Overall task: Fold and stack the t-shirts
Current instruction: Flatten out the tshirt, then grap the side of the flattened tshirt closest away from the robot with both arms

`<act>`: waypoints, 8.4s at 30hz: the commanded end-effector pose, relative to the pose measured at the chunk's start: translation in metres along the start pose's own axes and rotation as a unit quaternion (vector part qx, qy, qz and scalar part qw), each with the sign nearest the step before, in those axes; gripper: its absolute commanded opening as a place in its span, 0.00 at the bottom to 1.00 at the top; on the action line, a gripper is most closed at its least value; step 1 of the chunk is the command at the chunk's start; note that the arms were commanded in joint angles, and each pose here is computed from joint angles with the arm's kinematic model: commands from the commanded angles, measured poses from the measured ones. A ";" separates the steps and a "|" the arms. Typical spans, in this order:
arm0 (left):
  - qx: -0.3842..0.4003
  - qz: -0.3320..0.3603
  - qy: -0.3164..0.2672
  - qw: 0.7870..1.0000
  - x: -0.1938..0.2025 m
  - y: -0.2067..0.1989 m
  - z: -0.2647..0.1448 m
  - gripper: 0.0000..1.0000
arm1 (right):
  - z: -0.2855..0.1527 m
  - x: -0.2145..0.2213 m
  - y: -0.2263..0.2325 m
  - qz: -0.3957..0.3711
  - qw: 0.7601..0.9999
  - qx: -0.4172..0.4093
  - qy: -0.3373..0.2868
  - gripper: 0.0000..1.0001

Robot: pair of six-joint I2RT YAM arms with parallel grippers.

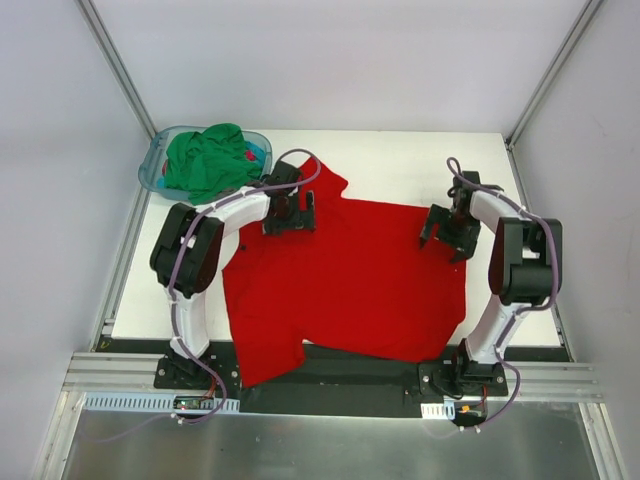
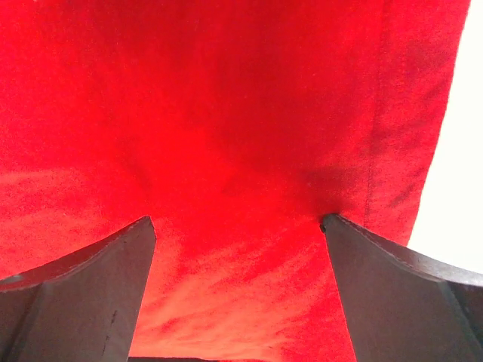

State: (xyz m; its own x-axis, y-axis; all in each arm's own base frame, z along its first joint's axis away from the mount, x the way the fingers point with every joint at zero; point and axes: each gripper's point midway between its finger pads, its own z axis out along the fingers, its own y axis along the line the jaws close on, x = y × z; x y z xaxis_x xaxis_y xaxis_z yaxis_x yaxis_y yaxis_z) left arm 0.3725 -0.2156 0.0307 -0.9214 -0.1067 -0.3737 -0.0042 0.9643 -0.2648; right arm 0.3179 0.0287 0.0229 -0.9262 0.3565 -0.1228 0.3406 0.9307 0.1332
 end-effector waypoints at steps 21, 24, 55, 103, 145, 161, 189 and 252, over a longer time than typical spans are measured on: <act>0.045 0.007 -0.089 0.995 -0.166 -0.042 0.046 0.99 | -0.018 -0.165 0.000 0.012 0.998 0.011 -0.055 0.96; 0.080 0.016 -0.089 0.993 -0.167 -0.057 0.028 0.99 | -0.048 -0.159 0.000 -0.006 0.996 0.007 -0.086 0.96; 0.050 -0.003 -0.009 0.999 0.072 0.009 -0.062 0.99 | -0.007 0.033 -0.079 0.082 0.994 0.062 -0.028 0.23; 0.047 0.008 0.034 0.998 0.103 0.022 -0.053 0.99 | -0.024 0.034 0.044 0.018 0.998 0.032 -0.055 0.57; -0.030 0.004 0.068 0.997 0.110 0.046 -0.037 0.99 | -0.096 0.093 -0.135 0.038 0.925 0.377 0.017 0.04; 0.026 0.010 0.035 0.999 0.086 0.018 -0.062 0.99 | -0.094 0.036 -0.050 0.045 0.985 0.106 -0.126 0.96; -0.029 -0.003 0.035 0.999 0.027 0.021 -0.011 0.99 | 0.011 -0.069 -0.016 0.047 0.998 0.023 -0.023 0.96; -0.030 0.076 0.110 0.990 0.250 -0.002 -0.078 0.40 | -0.094 0.049 -0.095 0.133 0.963 0.081 -0.219 0.96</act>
State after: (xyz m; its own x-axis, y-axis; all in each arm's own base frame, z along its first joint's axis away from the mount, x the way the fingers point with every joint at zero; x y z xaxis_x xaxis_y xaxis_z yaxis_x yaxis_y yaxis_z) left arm 0.1130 -0.2292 0.0163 -0.9729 0.0994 -0.2088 0.1442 0.9666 -0.2118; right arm 0.2223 -0.0496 0.0971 -0.6712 0.5395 -0.5084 0.6039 0.7957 0.0472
